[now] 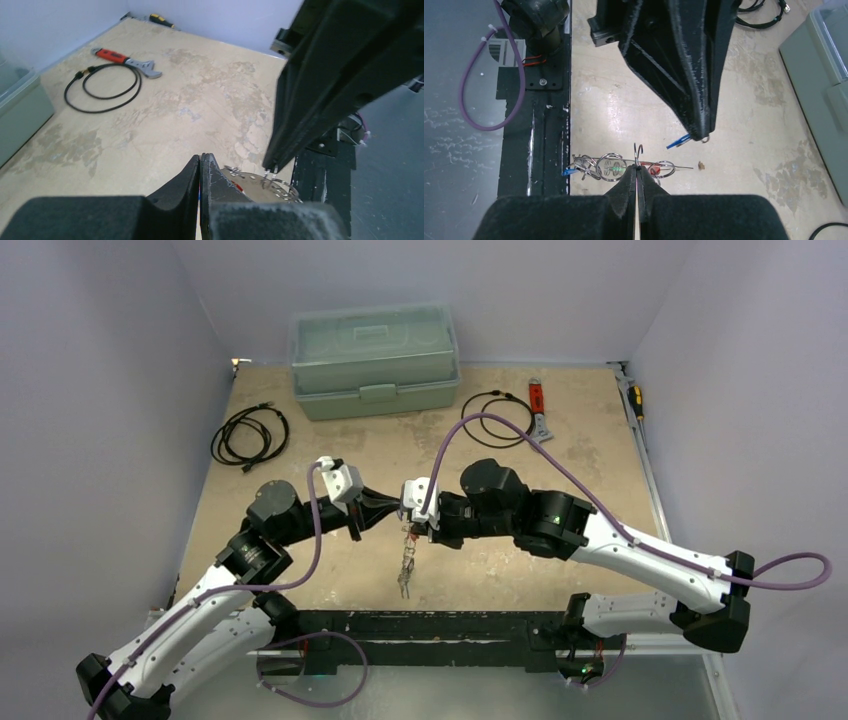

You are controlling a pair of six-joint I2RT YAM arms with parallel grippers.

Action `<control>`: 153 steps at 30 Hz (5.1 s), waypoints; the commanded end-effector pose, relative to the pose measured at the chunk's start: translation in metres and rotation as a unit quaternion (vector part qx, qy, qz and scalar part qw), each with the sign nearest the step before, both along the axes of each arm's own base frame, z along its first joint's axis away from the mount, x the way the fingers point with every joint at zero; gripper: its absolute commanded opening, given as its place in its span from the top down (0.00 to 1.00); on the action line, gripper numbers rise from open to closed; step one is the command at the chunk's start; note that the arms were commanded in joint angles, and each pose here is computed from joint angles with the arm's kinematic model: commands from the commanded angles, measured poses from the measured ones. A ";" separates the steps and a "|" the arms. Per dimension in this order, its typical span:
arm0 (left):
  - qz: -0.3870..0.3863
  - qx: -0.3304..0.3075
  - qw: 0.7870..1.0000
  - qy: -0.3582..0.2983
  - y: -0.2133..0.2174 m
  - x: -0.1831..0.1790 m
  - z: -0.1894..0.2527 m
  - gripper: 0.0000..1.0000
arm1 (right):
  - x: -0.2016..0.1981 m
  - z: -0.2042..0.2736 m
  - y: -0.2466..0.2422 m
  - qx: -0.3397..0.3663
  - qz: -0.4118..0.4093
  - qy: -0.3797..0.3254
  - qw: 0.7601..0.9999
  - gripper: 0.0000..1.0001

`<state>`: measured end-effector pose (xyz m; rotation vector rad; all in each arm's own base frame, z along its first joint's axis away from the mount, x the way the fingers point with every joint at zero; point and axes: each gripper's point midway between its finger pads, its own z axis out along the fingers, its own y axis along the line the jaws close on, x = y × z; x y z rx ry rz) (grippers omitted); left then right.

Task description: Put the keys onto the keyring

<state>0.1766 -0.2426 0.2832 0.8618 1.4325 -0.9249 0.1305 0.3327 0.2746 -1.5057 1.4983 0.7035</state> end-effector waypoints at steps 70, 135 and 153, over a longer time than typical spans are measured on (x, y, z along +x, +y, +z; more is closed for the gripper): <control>-0.164 -0.035 0.984 -0.064 -0.020 -0.064 0.021 1.00 | -0.014 0.021 -0.017 0.029 0.011 0.009 0.999 1.00; -0.168 -0.031 0.983 -0.061 -0.022 -0.070 0.022 1.00 | -0.020 0.027 -0.012 0.031 0.036 0.015 0.999 1.00; -0.149 -0.034 0.985 -0.077 -0.018 -0.067 0.028 1.00 | -0.028 0.026 -0.012 0.033 0.049 0.032 0.998 1.00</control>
